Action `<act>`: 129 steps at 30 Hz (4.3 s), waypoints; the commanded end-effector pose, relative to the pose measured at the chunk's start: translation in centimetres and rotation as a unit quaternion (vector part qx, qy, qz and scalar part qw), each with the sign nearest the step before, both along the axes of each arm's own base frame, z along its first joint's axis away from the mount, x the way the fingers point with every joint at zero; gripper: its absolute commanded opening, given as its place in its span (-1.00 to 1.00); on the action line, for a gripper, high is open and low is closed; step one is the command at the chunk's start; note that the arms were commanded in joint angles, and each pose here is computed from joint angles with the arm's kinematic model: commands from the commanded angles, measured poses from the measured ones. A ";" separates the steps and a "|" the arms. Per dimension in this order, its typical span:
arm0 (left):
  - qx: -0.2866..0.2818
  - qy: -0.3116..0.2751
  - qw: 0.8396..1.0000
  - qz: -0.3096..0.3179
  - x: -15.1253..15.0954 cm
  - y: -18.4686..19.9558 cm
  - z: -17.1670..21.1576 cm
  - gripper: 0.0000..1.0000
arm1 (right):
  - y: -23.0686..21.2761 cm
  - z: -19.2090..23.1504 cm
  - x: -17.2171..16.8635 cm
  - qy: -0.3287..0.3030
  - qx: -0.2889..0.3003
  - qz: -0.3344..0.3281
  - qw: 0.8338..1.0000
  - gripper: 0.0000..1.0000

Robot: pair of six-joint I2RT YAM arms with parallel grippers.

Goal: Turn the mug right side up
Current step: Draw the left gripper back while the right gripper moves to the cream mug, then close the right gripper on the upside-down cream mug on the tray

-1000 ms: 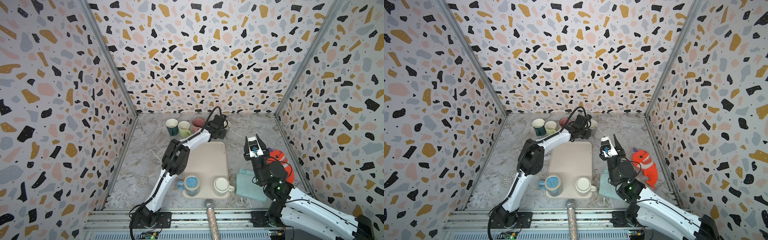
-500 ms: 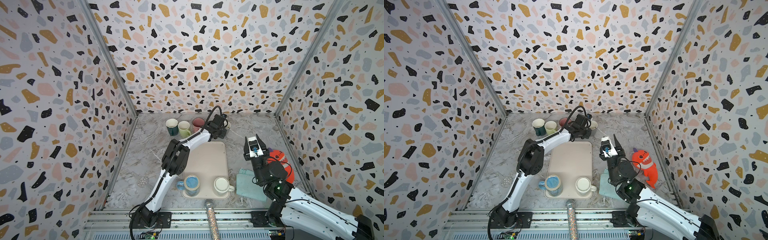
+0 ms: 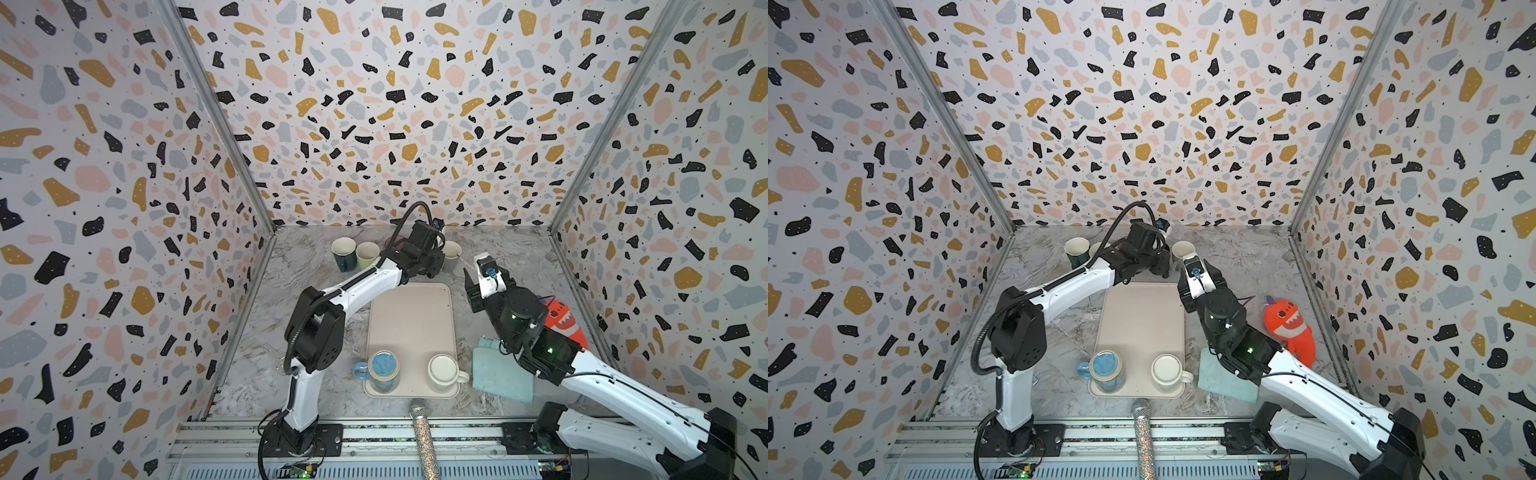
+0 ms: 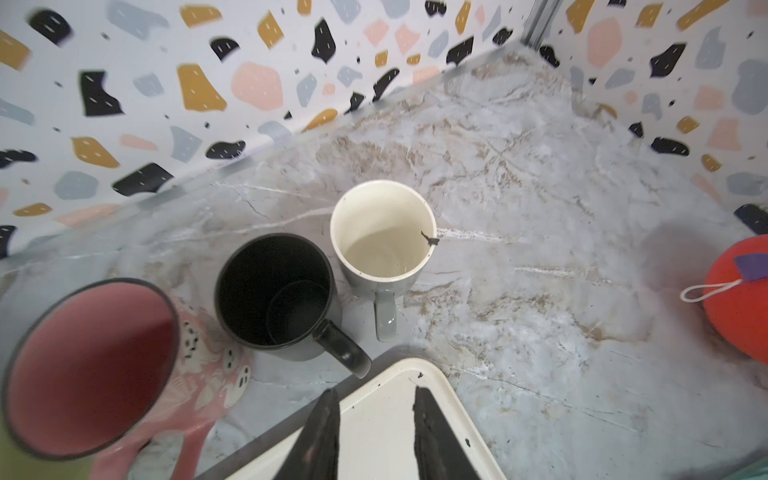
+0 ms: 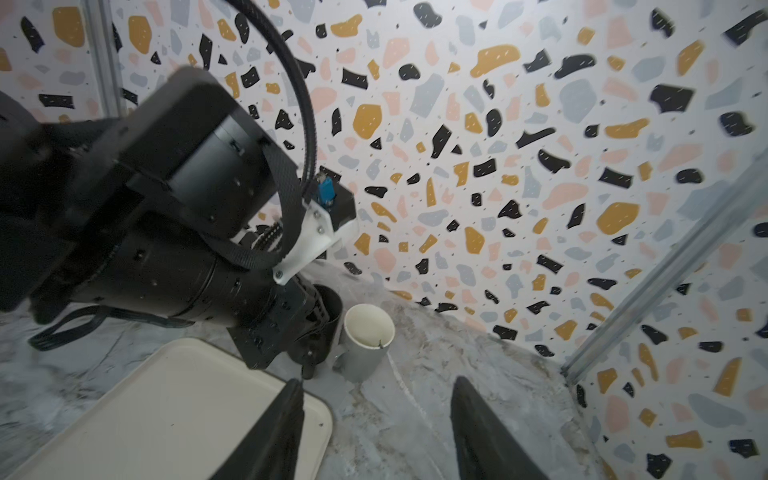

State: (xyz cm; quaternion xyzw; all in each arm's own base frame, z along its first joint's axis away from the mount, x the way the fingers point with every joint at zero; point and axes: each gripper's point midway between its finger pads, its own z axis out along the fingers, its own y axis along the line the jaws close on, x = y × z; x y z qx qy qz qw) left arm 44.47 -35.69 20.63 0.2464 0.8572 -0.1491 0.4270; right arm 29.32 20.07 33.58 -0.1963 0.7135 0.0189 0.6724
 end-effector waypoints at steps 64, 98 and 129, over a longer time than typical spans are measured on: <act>-0.068 -0.069 0.973 0.209 -4.0 19.8 5.9 0.03 | -0.9 -25.3 -17.1 0.729 0.597 -0.116 0.314 0.30; -0.057 -0.056 0.972 0.221 -3.3 20.6 4.3 0.06 | 0.6 -26.5 -14.2 0.737 0.593 -0.122 0.301 -0.36; -0.056 -0.057 0.970 0.228 -3.6 21.4 4.2 0.08 | 1.2 -24.2 -11.7 0.717 0.587 -0.083 0.367 -1.00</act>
